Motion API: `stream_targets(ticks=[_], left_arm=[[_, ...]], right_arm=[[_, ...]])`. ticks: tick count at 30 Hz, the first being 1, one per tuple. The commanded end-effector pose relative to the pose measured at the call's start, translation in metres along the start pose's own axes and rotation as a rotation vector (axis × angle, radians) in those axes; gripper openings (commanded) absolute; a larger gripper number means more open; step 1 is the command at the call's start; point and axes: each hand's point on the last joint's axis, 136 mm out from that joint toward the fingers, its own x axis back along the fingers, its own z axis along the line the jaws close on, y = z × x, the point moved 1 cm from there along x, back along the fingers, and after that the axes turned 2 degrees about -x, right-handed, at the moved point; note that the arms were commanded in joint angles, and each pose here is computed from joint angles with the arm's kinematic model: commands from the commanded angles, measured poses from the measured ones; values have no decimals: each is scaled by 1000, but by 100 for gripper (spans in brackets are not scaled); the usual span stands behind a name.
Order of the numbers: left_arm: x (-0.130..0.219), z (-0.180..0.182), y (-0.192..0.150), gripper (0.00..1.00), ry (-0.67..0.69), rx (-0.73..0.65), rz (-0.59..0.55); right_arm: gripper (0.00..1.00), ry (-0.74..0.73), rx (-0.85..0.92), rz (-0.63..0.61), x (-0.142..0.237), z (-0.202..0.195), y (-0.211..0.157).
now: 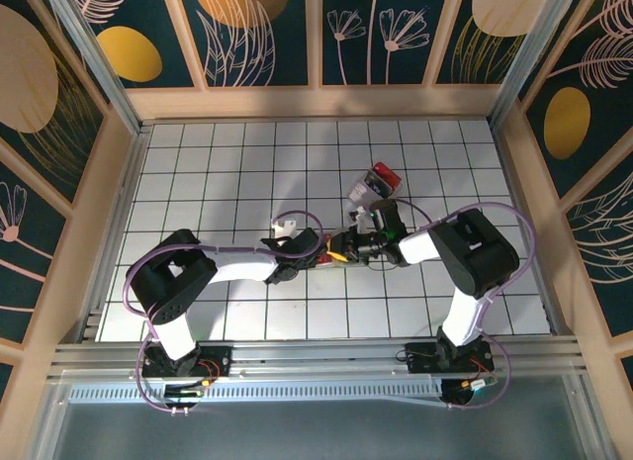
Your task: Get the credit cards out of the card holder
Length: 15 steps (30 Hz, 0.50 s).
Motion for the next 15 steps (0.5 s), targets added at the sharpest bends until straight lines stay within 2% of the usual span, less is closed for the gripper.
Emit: stream_targets(ticks=[1,9,15], left_arm=[[-16,37,-51,99,125,-117,174],[-17,37,-52,99,133,-123,182],[-17,40,-54,99,148,-122,186]], right_arm=[[23,141,61,67,-7,25,-11],[18,262,37,50,3,36,-11],[14,221,19,0,10,26,-8]])
